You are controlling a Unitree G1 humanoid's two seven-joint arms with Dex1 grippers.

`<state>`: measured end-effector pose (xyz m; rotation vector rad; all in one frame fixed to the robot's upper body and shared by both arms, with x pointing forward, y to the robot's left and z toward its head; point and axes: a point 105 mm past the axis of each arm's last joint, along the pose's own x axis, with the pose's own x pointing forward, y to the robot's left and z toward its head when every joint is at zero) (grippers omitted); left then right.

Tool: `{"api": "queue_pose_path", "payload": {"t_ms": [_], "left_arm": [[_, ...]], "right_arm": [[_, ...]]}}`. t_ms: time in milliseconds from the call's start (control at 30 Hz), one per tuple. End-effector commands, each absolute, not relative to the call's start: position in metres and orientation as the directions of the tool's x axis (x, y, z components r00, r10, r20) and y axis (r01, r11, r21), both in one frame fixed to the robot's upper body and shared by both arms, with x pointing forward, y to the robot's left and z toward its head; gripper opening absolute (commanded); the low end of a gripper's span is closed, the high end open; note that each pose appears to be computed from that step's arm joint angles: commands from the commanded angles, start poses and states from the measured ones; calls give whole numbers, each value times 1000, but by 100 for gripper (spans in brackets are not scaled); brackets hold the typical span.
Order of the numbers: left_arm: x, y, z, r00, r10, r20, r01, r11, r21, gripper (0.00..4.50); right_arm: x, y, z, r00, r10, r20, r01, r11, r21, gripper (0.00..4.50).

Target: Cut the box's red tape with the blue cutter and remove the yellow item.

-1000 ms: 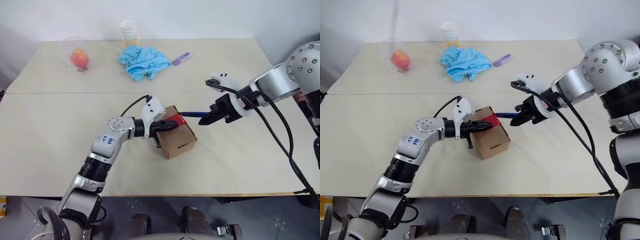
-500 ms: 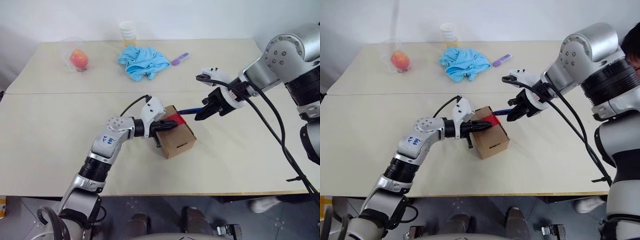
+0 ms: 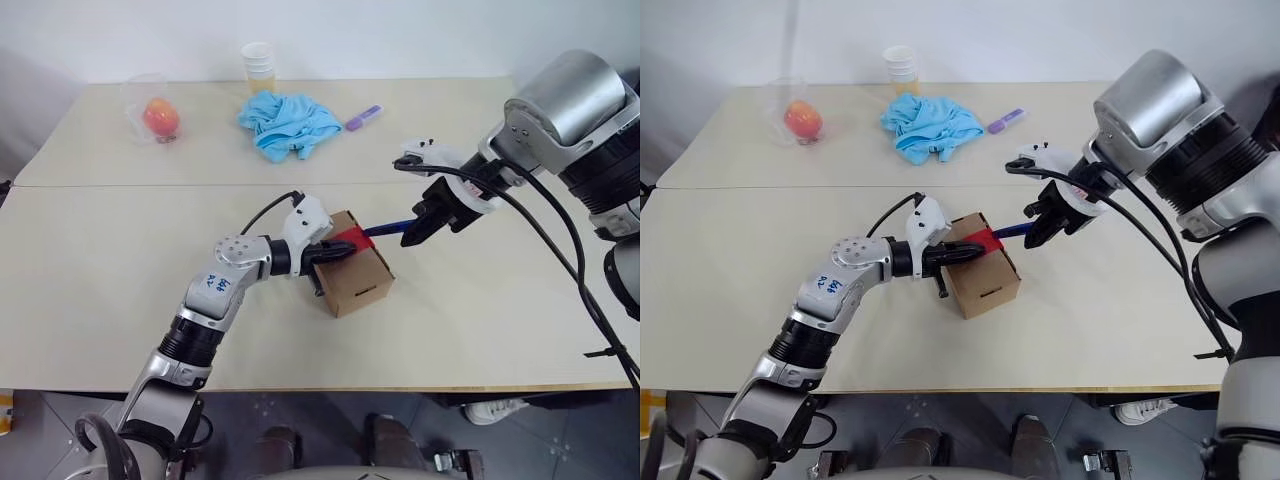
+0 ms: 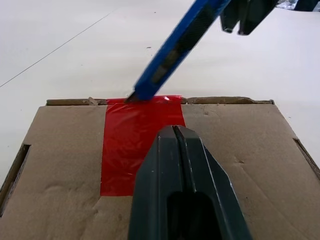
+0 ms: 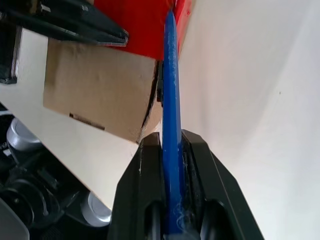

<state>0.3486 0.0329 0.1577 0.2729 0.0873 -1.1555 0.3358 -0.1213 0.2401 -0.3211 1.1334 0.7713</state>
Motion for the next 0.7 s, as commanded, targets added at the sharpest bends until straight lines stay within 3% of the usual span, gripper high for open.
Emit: {"api": "queue_pose_path", "payload": {"t_ms": [33, 400, 700], "left_arm": [[349, 42, 124, 423, -849, -316, 905, 413, 103, 0], [349, 45, 123, 437, -843, -315, 898, 429, 97, 0], [349, 44, 148, 406, -891, -205, 913, 384, 138, 0]], "right_arm": [[330, -120, 244, 177, 384, -906, -719, 679, 147, 16], [301, -140, 234, 65, 383, -922, -727, 650, 219, 16], [294, -165, 247, 196, 518, -833, -747, 629, 215, 16]]}}
